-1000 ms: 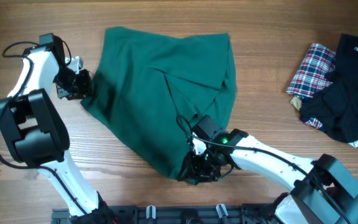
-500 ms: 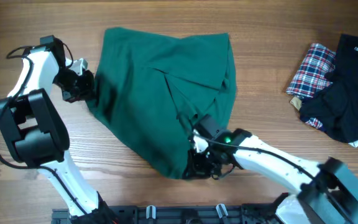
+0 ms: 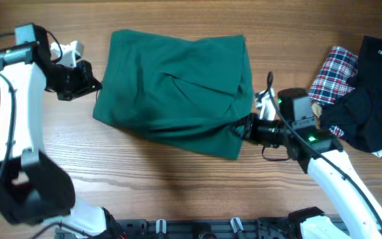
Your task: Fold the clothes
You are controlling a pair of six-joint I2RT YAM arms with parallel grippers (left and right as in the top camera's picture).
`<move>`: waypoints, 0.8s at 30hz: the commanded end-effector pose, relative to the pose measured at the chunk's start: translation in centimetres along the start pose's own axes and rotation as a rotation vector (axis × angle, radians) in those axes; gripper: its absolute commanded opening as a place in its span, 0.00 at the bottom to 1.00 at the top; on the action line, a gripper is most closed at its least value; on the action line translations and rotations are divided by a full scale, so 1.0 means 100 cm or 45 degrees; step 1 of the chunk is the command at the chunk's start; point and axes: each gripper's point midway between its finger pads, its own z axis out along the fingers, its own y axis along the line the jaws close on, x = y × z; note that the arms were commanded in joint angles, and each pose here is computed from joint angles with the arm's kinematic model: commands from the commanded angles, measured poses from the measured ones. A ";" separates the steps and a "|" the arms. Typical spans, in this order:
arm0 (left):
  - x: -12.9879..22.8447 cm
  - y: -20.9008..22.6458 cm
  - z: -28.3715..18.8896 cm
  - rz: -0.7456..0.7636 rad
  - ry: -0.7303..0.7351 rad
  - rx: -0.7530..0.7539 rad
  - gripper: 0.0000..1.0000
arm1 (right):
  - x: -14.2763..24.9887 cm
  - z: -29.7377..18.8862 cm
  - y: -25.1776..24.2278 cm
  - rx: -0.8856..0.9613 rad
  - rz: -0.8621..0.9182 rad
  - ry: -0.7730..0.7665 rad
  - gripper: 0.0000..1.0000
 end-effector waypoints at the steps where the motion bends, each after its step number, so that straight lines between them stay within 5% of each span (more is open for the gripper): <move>1: 0.006 -0.023 -0.036 0.047 -0.114 0.039 0.04 | -0.042 -0.024 0.018 0.038 -0.161 -0.189 0.04; 5: 0.015 -0.028 -0.048 0.041 -0.121 0.034 0.04 | -0.065 -0.039 0.014 0.164 -0.179 -0.306 0.04; 13: 0.064 0.024 0.007 -0.333 0.180 -0.155 0.45 | -0.061 -0.042 0.005 0.198 -0.142 -0.277 0.04; 17: 0.092 0.036 0.046 -0.411 0.299 -0.109 0.48 | -0.061 -0.042 0.005 0.197 -0.142 -0.277 0.04; 24: 0.071 0.062 0.077 -0.421 0.119 -0.162 0.59 | -0.059 -0.041 0.006 0.187 -0.150 -0.266 0.04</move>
